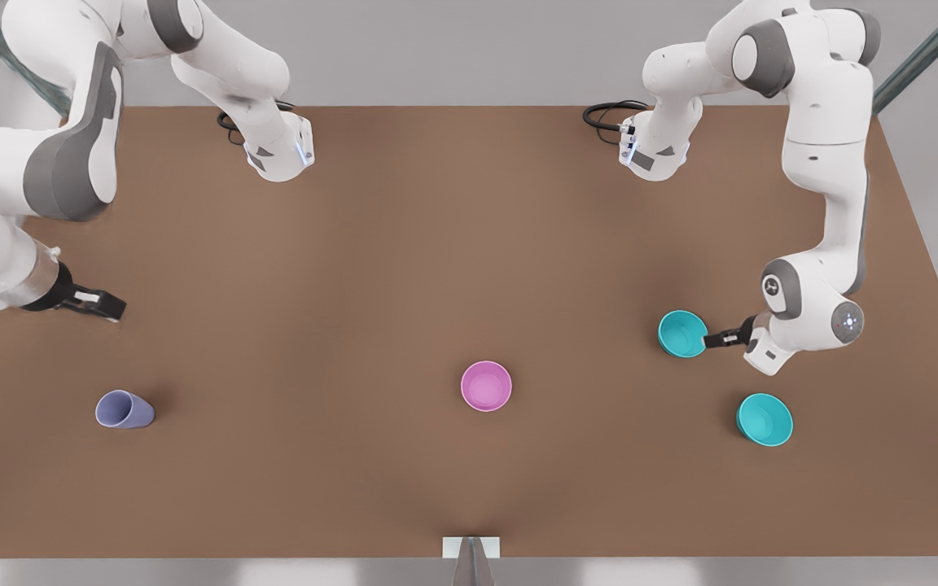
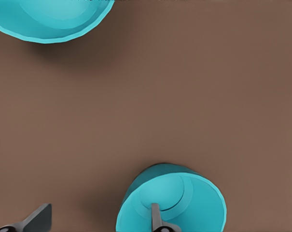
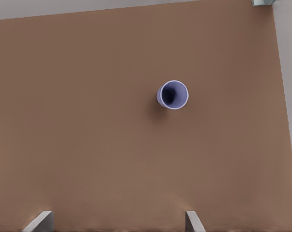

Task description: Stack the blue bowl on the pink bowl

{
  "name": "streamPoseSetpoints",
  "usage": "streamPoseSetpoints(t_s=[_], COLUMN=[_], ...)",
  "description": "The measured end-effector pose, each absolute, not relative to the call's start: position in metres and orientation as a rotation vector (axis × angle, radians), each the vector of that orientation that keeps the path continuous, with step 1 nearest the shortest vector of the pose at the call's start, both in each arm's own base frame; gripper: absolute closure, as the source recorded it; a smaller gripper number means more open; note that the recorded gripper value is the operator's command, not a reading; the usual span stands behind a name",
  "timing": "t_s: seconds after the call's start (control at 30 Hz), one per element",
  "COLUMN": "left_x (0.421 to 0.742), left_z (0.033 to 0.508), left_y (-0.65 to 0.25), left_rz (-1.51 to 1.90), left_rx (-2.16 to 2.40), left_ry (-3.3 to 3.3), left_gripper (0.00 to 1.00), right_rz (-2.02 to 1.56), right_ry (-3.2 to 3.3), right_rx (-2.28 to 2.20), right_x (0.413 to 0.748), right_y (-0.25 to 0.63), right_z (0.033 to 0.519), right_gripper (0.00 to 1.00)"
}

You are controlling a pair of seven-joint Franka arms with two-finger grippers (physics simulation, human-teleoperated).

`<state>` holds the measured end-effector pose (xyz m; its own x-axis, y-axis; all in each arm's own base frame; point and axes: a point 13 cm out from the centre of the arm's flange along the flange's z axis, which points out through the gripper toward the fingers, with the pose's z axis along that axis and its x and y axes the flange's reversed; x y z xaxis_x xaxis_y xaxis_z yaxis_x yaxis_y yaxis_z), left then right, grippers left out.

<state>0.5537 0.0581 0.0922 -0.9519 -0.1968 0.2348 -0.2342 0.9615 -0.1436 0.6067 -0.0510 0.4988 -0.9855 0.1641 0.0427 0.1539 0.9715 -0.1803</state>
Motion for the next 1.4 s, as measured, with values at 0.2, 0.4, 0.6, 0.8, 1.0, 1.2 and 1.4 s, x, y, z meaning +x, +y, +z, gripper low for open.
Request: streamPoseSetpoints(t_s=[0.2,0.4,0.6,0.8,1.0,1.2,1.4], left_x=[0.546,0.545,0.536,0.551,0.652,0.687,0.688], left_z=[0.068,0.068,0.064,0.098,0.174,0.179,0.171], left_y=[0.042,0.035,0.033,0.025,-0.156,-0.315,-0.386], left_rz=[0.292,0.302,0.306,0.318,0.335,0.376,0.42], left_rx=[0.318,0.279,0.253,0.223,-0.122,-0.208,-0.067], left_ry=[-2.884,-2.88,-2.847,-2.886,-3.032,-3.075,-3.073], left_gripper=[0.0,0.79,0.79,0.79,0.79,0.79,0.79], right_rz=[0.278,0.231,0.2,0.188,0.18,0.169,0.157], right_ry=[-2.943,-2.912,-2.899,-2.891,-2.888,-2.893,-2.896], right_rx=[-0.069,0.039,0.119,0.179,0.22,0.249,0.271], right_x=[0.584,0.589,0.592,0.594,0.595,0.597,0.598], right_y=[-0.059,-0.062,-0.062,-0.062,-0.062,-0.061,-0.06], right_z=[0.458,0.437,0.426,0.423,0.42,0.42,0.42], right_gripper=[0.0,0.0,0.0,0.0,0.0,0.0,0.0])
